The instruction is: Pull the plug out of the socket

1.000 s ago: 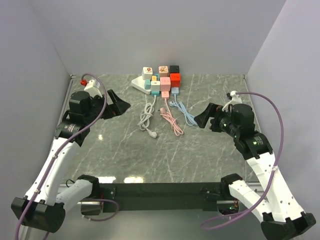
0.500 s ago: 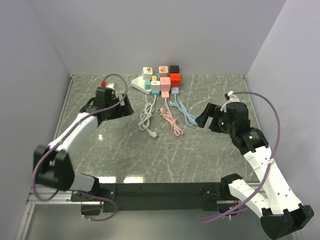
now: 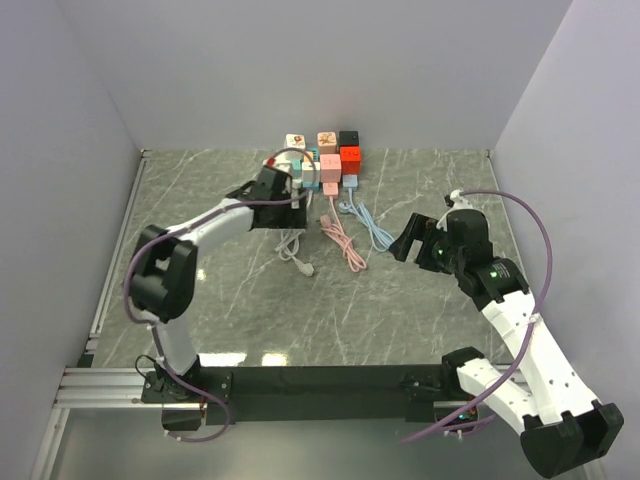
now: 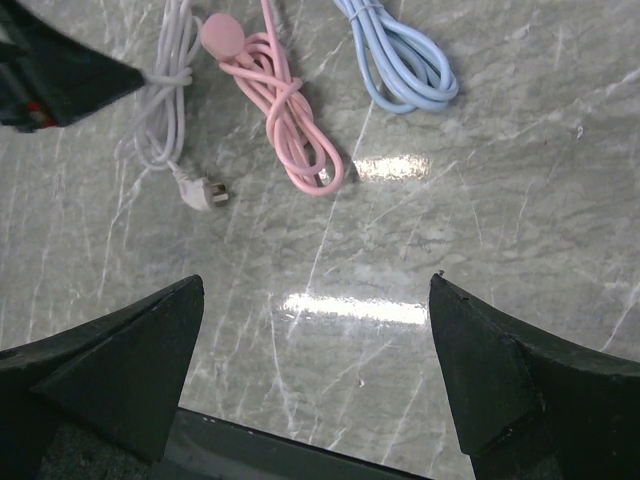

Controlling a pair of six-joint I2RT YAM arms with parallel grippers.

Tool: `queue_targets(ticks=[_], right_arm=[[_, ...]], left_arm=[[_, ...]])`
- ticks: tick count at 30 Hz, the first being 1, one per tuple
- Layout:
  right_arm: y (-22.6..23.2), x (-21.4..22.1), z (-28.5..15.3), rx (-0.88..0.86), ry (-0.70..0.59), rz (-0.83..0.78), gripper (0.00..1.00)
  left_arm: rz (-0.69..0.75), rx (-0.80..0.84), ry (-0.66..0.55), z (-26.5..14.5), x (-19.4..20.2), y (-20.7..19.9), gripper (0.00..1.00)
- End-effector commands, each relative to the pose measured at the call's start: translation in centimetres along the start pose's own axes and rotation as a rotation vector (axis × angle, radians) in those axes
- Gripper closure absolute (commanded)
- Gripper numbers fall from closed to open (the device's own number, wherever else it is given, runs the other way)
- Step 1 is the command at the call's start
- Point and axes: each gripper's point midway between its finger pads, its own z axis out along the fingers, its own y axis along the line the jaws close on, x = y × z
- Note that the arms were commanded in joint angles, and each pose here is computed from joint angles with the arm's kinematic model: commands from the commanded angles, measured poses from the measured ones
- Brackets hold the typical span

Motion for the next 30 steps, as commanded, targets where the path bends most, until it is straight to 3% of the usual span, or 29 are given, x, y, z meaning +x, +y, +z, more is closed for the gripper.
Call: queue_targets(ticks=[1, 7, 9, 10, 12, 13, 14, 26, 30], right_arm=[[0.7, -0.9, 0.3, -0.026, -0.034, -0.003, 0.0], [0.9, -1.3, 0.6, -0.027, -0.033, -0.002, 0.0], [1.0, -1.3, 0.6, -0.029, -0.036, -0.001, 0.0], [1.0, -1.2, 0.6, -0.03, -0.035, 0.002, 0.0], [1.0, -1.3, 0.7, -0.035, -0.041, 0.002, 0.0], [1.0, -1.2, 0.7, -0.035, -0.037, 0.001, 0.0], [1.0, -1.3, 0.7, -0.034, -0.038, 0.002, 0.0], [1.4, 0.7, 2.9, -0.079, 0.044, 0.017, 0.01], [1.8, 1.6, 4.1, -0.091, 0.094, -0.002, 0.02]], left_arm=[[0.056, -0.071, 0.008, 2.6, 0.5, -0.5, 0.01], [0.048, -0.208, 0.044, 4.8, 2.1, 1.8, 0.1], [0.057, -0.179, 0.05, 5.0, 2.6, 1.5, 0.26], [0.063, -0.158, 0.054, 5.1, 2.9, 1.1, 0.46], [0.085, -0.127, 0.072, 4.7, 4.0, 0.3, 0.69], [0.094, -0.12, 0.075, 4.3, 4.5, -0.1, 0.93], [0.101, -0.124, 0.109, 4.0, 6.2, 0.1, 0.99], [-0.061, 0.07, 0.371, -9.6, 20.5, -4.2, 0.99], [-0.043, 0.143, 0.466, -13.5, 25.3, -6.0, 0.99]])
